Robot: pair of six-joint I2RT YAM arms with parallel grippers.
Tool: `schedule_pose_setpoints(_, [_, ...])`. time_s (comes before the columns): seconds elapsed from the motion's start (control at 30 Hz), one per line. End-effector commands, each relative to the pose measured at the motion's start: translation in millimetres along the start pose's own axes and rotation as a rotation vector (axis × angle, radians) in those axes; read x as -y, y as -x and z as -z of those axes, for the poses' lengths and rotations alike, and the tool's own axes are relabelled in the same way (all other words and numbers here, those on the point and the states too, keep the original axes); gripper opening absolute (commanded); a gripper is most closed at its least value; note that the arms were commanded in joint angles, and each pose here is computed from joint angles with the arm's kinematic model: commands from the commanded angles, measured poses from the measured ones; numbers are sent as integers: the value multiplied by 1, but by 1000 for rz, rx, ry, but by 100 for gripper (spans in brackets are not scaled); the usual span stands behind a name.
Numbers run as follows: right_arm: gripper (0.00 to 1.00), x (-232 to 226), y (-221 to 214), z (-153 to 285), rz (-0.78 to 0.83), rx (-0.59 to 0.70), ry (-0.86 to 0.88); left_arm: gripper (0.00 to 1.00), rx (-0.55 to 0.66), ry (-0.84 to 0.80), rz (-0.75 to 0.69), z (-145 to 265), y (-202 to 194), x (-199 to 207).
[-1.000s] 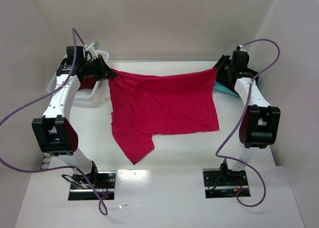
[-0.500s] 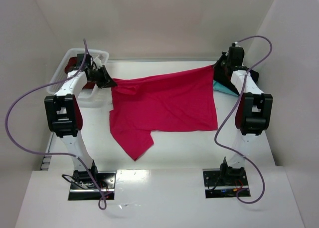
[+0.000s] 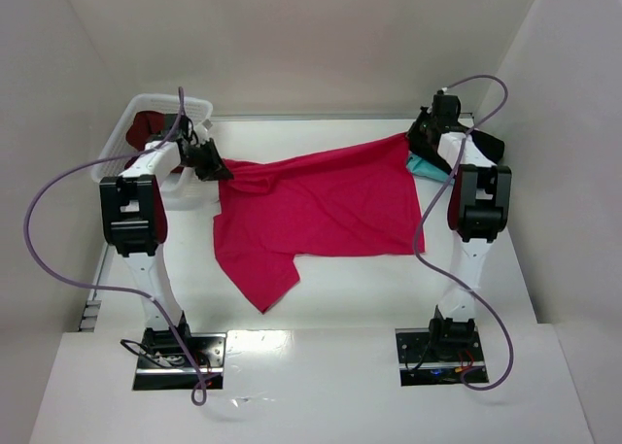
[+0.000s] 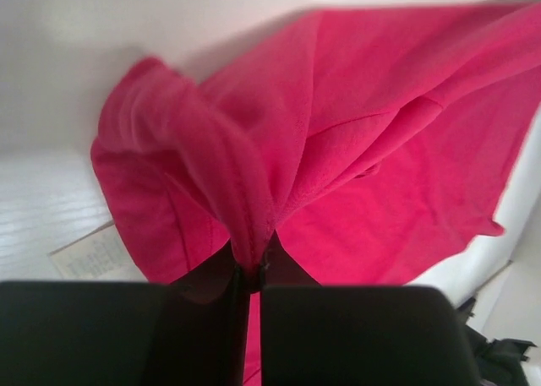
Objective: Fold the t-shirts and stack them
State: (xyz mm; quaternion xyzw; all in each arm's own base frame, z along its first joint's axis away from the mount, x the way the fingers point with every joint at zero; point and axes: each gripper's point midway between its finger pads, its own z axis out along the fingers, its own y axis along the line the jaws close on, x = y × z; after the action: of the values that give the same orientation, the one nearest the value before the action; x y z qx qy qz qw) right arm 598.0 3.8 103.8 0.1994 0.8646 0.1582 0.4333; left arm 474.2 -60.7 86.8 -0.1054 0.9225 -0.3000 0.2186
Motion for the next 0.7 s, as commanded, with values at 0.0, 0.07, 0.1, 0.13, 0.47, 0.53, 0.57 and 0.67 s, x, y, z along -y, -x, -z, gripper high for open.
schedule_pose_setpoints(0.0, [0,-16,21,-6,47,54,28,8,8,60,-54,-6,-8,-6])
schedule_pose_setpoints(0.07, [0,-18,24,-5,48,62,32,16,0,85,-54,-12,-18,-13])
schedule_pose_setpoints(0.1, [0,-15,20,-8,46,52,27,22,10,91,-71,-11,-18,-8])
schedule_pose_setpoints(0.13, [0,-15,20,-9,46,52,27,26,19,113,-73,-8,-18,-11])
schedule_pose_setpoints(0.47, [0,-18,15,-14,59,40,30,62,37,268,-110,-10,-27,-22])
schedule_pose_setpoints(0.53, [0,-18,15,-14,59,40,30,64,37,302,-105,-8,-30,-25])
schedule_pose_setpoints(0.57, [0,-18,15,-14,59,40,30,64,34,318,-102,-7,-31,-28])
schedule_pose_setpoints(0.67, [0,-18,15,-14,59,40,30,64,16,332,-114,-10,-42,-26])
